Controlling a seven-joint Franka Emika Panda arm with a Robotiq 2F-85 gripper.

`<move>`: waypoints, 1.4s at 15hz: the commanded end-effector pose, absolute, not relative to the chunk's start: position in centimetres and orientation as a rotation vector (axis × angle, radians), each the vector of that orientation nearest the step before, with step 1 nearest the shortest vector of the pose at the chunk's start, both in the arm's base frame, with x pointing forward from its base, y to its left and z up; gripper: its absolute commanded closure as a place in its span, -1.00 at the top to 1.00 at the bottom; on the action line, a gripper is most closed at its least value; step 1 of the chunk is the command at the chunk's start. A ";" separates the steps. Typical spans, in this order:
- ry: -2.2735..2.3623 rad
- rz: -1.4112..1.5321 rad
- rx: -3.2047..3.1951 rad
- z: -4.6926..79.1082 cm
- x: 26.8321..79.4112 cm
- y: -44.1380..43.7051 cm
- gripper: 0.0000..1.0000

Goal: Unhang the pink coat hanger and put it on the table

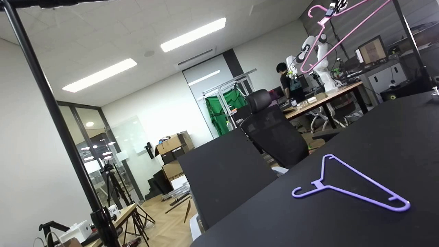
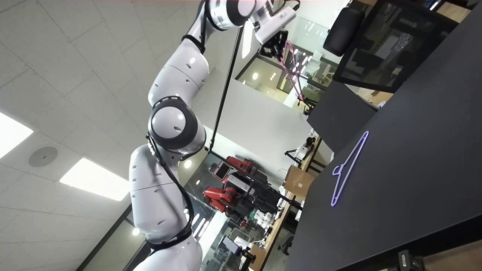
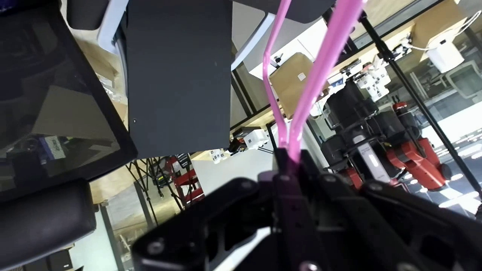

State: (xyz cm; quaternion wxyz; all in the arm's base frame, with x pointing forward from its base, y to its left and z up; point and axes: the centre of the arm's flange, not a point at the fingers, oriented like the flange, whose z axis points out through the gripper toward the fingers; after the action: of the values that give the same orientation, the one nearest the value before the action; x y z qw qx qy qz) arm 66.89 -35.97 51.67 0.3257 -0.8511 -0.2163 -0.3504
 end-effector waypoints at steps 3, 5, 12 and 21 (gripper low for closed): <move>-0.437 -0.811 -2.215 40.2 67.0 -35.6 -0.96; -0.377 -0.768 -2.221 36.2 67.4 -35.7 -0.96; -0.317 -0.644 -2.201 28.8 67.8 -35.4 -0.83; -0.312 -0.639 -2.203 28.8 67.8 -35.4 -0.96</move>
State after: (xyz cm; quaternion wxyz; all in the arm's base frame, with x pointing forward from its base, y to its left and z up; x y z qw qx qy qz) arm 67.78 -35.36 28.79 0.4019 -0.8714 -0.1234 -0.2527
